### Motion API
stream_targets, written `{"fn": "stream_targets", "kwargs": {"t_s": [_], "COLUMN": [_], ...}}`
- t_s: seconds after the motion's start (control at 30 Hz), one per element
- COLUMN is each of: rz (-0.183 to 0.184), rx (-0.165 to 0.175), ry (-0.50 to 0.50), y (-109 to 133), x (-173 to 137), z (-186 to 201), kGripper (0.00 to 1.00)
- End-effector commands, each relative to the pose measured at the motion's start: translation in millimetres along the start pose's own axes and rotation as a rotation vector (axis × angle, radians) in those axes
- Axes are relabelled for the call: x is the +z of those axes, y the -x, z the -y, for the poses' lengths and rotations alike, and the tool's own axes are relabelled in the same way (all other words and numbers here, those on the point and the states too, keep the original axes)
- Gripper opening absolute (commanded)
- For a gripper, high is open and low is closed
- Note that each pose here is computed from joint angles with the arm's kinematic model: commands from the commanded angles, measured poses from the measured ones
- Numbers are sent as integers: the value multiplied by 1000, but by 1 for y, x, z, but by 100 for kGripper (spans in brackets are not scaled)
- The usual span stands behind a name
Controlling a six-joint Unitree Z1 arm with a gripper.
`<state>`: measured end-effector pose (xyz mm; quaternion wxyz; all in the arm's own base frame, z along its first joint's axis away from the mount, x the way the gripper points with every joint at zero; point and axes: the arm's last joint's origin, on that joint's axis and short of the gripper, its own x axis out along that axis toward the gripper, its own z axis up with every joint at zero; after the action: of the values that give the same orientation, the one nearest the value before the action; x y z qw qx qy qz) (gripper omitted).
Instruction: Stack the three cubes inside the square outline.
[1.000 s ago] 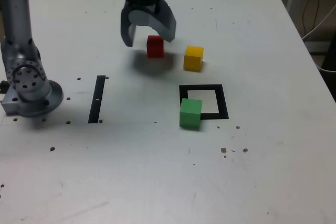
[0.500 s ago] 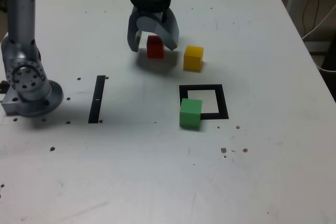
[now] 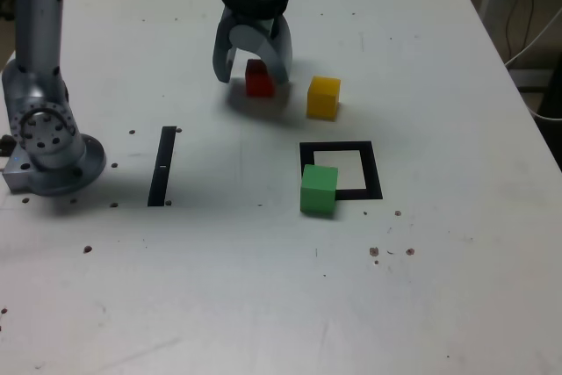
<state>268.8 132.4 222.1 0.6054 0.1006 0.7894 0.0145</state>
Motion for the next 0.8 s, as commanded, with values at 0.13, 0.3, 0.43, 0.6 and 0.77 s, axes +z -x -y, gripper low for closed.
{"fn": "stream_targets", "kwargs": {"t_s": [0.13,0.3,0.43,0.6,0.77], "rz": [-13,-19,-20,-22,-13], "rx": [-6,-9,-10,-12,-13], "ry": [-6,-8,-13,-27,-33], "y": [0,-1,-2,-3,-1], "x": [2,2,3,4,4], "z": [-1,-1,-1,-1,-1], "kGripper": [48,40,34,28,23]}}
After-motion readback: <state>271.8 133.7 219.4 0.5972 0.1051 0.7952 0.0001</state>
